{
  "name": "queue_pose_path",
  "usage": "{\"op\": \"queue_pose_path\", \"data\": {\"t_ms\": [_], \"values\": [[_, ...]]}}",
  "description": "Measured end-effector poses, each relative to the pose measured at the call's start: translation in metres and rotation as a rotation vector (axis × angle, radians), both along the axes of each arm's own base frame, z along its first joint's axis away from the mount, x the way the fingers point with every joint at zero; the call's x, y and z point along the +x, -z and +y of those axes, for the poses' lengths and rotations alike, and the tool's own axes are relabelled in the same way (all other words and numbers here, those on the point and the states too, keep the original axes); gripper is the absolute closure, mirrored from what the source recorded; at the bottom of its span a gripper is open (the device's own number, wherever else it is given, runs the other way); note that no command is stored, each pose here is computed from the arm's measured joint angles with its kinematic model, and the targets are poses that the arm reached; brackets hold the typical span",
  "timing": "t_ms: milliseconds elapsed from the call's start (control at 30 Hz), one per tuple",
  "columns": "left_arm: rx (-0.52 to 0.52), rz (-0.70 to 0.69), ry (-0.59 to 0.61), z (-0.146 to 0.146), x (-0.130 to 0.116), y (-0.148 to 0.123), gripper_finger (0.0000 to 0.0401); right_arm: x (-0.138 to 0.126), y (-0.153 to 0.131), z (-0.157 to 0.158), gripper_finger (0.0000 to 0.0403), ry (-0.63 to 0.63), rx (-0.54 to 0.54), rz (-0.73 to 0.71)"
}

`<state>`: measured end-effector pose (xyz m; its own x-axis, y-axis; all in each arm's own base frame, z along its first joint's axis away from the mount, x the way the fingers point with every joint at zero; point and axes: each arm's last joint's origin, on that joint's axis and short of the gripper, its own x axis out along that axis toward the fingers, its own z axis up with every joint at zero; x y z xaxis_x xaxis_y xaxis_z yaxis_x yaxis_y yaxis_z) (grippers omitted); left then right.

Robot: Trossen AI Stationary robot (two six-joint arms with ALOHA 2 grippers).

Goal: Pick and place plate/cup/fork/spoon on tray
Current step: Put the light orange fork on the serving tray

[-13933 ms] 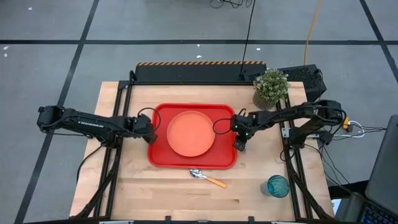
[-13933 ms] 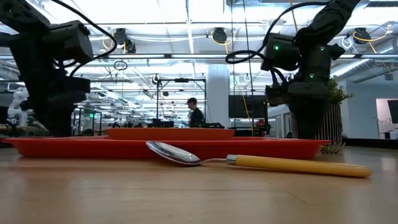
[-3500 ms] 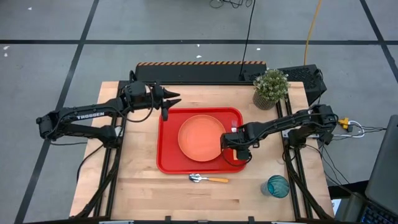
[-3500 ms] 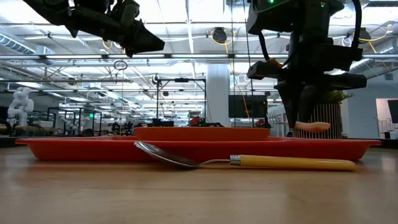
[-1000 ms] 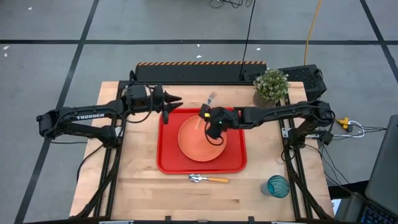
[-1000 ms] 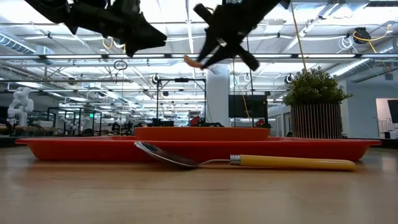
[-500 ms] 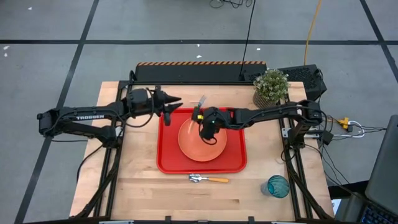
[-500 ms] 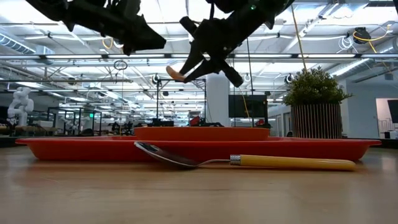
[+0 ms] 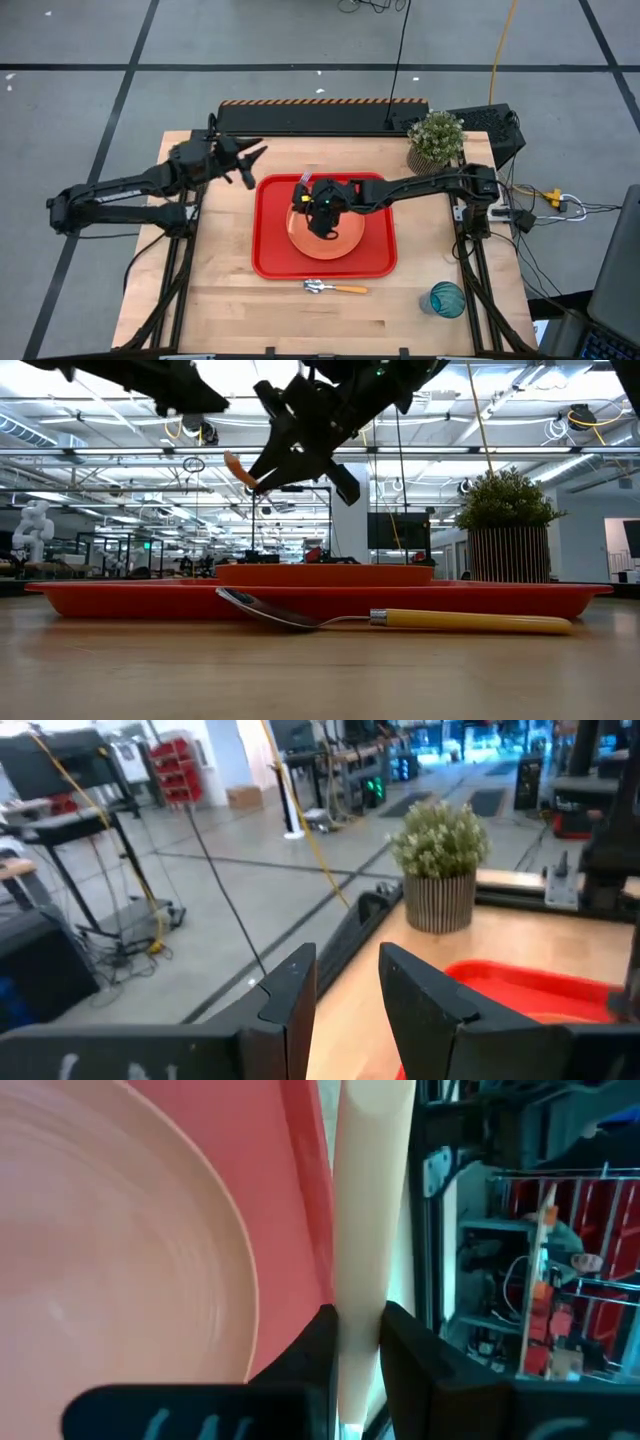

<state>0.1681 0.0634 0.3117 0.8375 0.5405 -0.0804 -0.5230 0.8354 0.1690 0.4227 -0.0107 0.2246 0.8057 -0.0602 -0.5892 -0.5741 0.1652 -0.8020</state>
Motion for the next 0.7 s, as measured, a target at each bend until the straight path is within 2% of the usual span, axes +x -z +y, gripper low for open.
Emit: {"op": "queue_pose_path", "data": {"t_ms": [167,500,700], "values": [[0.015,-0.044,-0.001,-0.004,-0.012,-0.008,0.0284,0.013,0.013,0.002,0.0367,-0.024,0.000,0.031],[0.015,-0.024,-0.001,-0.003,-0.010,-0.006,0.0284,0.031,0.009,0.008,0.0367,-0.113,0.074,-0.014],[0.002,-0.009,-0.001,-0.003,-0.010,-0.004,0.0284,0.030,0.009,0.018,0.0367,-0.205,0.254,0.000]]}}
